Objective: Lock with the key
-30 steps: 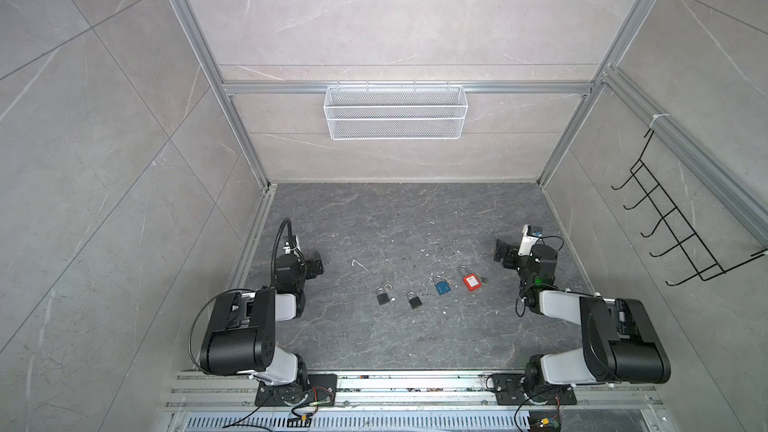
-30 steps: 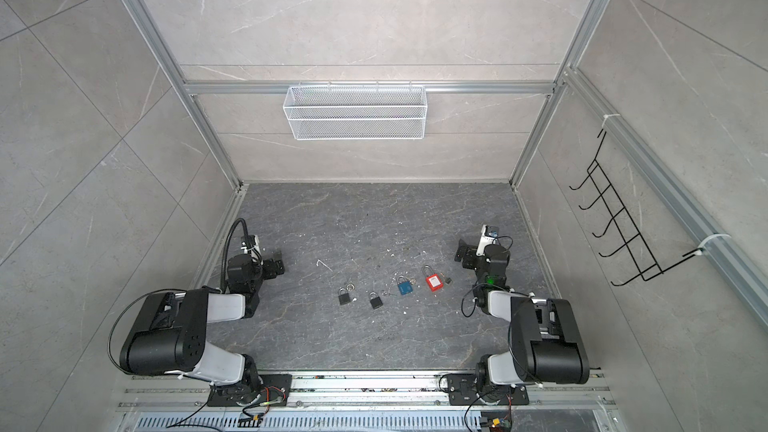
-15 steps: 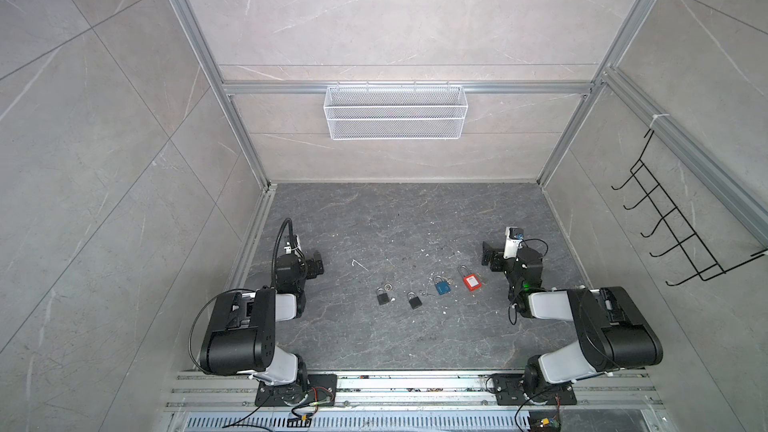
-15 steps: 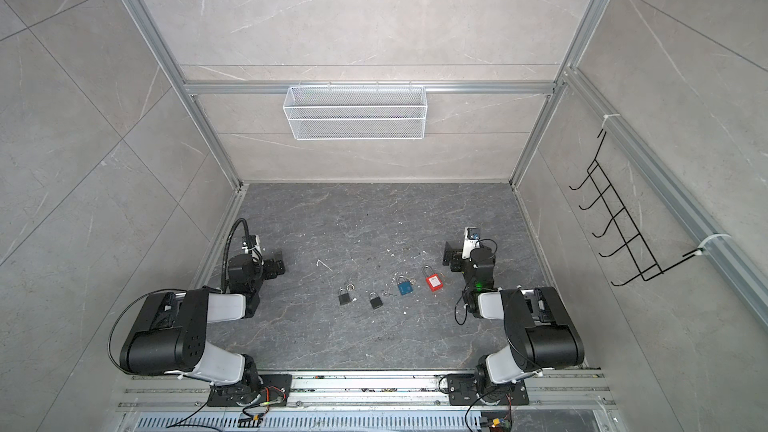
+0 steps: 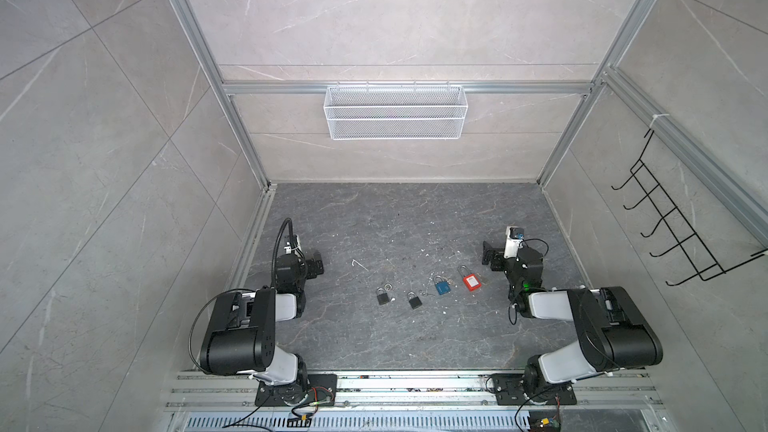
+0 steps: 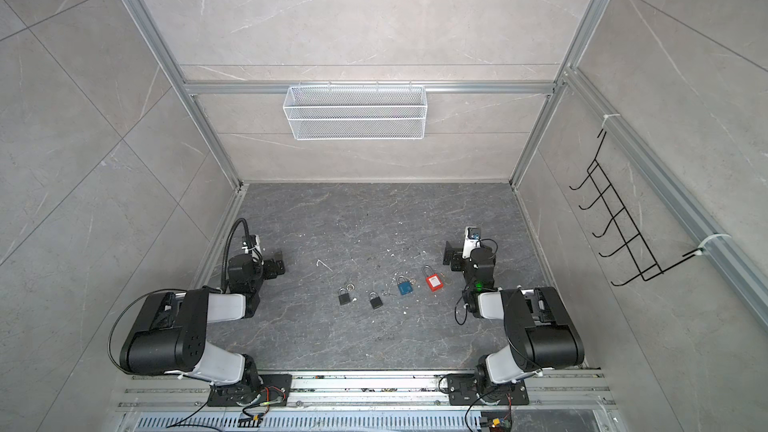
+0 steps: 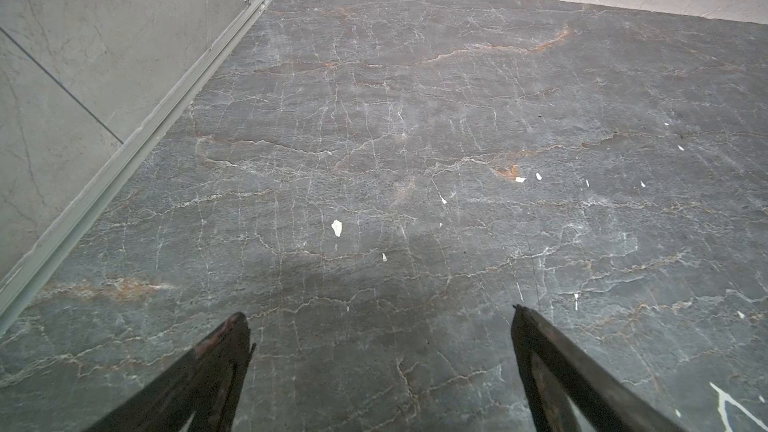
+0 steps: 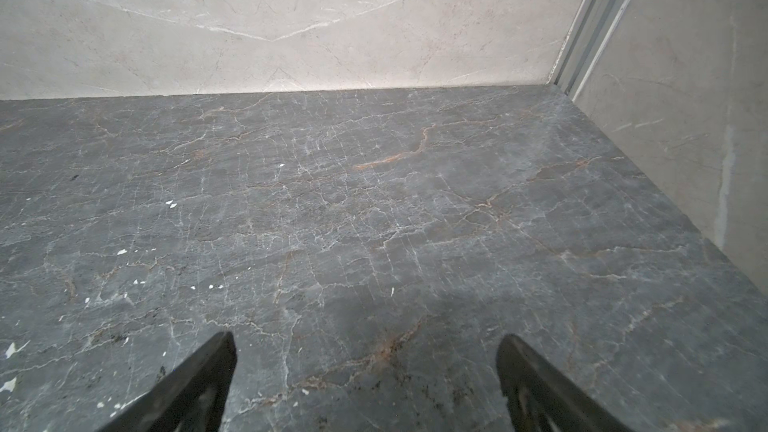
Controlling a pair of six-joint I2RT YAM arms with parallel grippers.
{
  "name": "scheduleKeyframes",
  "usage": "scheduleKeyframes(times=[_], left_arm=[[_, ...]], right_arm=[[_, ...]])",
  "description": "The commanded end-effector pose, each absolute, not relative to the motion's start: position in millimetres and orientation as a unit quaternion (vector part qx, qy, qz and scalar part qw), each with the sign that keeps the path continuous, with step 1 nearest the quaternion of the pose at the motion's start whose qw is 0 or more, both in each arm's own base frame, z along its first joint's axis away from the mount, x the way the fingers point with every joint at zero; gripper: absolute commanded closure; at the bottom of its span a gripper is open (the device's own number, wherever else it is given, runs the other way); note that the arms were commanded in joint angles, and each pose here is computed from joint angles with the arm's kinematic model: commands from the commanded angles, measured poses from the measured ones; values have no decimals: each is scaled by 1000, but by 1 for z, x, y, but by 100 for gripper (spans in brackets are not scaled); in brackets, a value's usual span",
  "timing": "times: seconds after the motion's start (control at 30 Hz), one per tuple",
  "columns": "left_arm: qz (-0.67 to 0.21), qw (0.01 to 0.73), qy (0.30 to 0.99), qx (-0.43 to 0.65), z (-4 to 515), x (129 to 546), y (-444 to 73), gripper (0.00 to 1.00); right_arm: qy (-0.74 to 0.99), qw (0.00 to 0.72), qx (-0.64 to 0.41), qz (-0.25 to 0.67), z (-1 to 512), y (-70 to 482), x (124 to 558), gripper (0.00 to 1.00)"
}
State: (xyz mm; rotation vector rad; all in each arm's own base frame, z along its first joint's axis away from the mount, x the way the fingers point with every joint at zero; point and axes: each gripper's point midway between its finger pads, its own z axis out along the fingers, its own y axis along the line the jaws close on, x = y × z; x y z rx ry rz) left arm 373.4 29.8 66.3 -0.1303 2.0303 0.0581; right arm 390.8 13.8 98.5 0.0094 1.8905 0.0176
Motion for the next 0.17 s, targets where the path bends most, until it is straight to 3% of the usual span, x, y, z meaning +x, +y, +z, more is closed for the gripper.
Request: scheduleKeyframes(times=[0.0,0.13], left_arm=[[34,552,832,-48,85,384,31,0],[33,551,833,-47,84,384,31,0]], right_arm=[[814,581,1,8,95,13,392,0],[812,584,1,8,96,13,391,0]])
